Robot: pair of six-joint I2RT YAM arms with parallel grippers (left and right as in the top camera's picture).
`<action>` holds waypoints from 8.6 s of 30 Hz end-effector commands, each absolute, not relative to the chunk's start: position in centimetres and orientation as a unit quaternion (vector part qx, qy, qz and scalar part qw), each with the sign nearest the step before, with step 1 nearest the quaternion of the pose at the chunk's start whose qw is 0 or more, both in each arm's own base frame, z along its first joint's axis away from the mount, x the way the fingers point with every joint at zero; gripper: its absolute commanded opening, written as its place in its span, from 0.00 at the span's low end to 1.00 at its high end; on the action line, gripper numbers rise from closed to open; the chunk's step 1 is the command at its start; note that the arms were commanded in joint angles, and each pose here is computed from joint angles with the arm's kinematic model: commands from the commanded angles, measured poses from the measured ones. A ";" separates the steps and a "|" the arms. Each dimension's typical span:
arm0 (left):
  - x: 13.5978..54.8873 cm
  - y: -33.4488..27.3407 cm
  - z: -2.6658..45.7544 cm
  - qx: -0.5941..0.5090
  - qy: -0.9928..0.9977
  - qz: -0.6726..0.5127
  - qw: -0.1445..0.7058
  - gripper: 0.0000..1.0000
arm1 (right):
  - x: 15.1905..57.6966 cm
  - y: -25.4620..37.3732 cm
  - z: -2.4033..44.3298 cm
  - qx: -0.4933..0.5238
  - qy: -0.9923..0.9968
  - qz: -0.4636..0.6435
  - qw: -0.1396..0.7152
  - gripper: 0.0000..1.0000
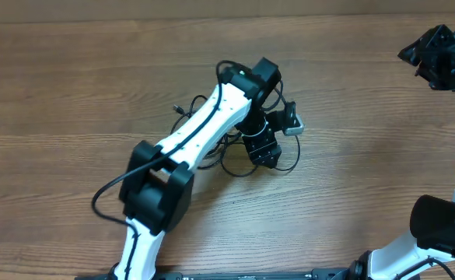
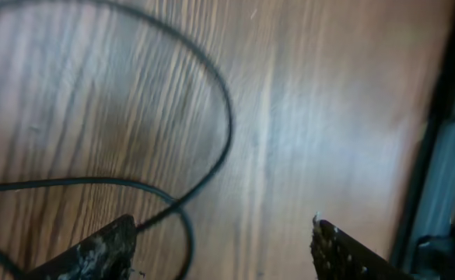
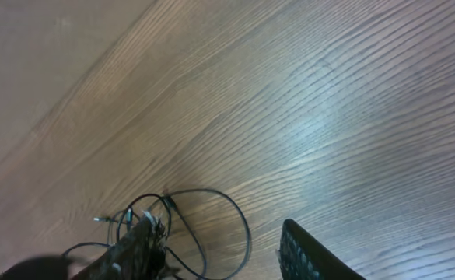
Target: Untangle cables
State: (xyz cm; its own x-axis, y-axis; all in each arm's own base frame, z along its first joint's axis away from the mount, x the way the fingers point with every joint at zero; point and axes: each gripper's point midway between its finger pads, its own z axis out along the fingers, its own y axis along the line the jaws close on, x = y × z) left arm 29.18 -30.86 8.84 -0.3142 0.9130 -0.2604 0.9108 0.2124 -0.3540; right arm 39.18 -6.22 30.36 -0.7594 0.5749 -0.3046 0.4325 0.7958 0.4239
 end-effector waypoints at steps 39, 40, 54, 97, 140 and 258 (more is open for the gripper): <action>36.4 -35.3 42.4 -0.395 -0.766 0.281 -0.422 0.04 | 39.2 -6.0 30.4 0.258 0.927 0.166 0.216 0.47; 36.3 -34.0 44.6 -0.379 -0.758 0.284 -0.448 0.04 | 39.2 -6.0 30.3 0.259 0.927 0.166 0.216 0.47; 39.7 -16.9 54.7 -0.149 -0.760 0.267 -0.574 0.04 | 39.0 -5.9 30.3 0.259 0.927 0.166 0.212 0.47; 35.0 30.3 38.1 0.467 -0.795 -0.064 -0.383 0.04 | 39.2 -4.1 30.2 0.215 0.939 0.166 0.210 0.47; 36.7 13.3 40.0 0.353 -0.859 0.130 -0.348 1.00 | 40.3 -2.4 31.4 0.180 0.930 0.218 0.233 0.54; 41.7 -17.3 48.2 0.221 -0.772 0.512 -0.303 0.04 | 37.2 23.5 28.4 -0.141 0.932 0.280 0.183 0.65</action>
